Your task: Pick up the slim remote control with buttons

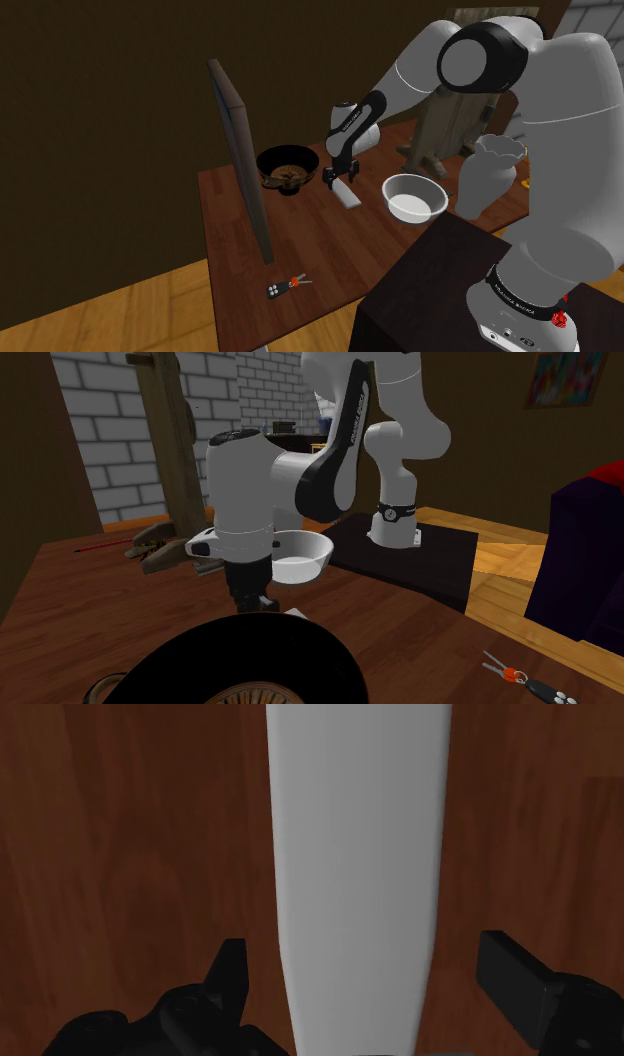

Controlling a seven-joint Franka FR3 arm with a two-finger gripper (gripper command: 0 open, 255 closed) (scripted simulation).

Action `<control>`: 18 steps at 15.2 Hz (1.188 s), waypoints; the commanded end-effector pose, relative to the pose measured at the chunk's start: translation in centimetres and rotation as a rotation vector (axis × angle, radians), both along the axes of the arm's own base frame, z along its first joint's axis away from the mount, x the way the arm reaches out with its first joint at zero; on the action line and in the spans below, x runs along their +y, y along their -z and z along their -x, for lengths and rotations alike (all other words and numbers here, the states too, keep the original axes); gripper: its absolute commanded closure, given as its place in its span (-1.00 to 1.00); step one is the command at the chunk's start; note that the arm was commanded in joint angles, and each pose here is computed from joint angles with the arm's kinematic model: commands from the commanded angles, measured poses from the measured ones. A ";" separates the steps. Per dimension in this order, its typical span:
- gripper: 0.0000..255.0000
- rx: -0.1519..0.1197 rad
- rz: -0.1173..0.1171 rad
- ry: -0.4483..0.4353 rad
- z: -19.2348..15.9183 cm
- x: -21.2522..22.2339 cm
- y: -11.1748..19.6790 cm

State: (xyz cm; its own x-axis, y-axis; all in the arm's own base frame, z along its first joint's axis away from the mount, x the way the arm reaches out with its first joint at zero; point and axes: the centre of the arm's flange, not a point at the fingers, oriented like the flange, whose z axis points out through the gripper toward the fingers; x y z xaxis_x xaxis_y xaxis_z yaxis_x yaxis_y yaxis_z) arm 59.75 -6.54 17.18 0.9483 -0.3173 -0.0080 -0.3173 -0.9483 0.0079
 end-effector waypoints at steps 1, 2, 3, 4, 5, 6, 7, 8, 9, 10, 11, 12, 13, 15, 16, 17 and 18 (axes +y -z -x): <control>-1.00 0.000 0.000 0.000 0.0 0.0 1.1; -1.00 0.000 0.000 0.000 0.0 0.0 1.7; -1.00 0.000 0.000 0.000 0.0 0.0 2.0; -1.00 0.000 0.000 0.000 0.0 0.0 2.0; 1.00 0.000 0.000 0.000 0.0 0.0 1.9; 1.00 0.000 0.000 0.000 0.0 0.0 1.9; 1.00 0.000 0.000 0.000 0.0 0.0 1.9; 1.00 0.000 0.000 0.000 0.0 0.0 1.9; 1.00 0.000 0.000 0.000 0.0 0.0 1.9; 1.00 0.000 0.000 0.000 0.0 0.0 1.9; 1.00 0.000 0.000 0.000 0.0 0.0 1.9; 1.00 0.000 0.000 0.000 0.0 -0.1 1.9; 1.00 0.000 0.000 0.000 0.0 -0.1 1.9; 1.00 0.000 0.000 0.000 0.0 0.0 1.4; 1.00 0.000 0.000 0.000 0.0 0.0 0.9; 1.00 0.000 0.000 0.000 0.0 0.0 0.4; 1.00 0.000 0.000 0.000 0.0 0.0 -0.1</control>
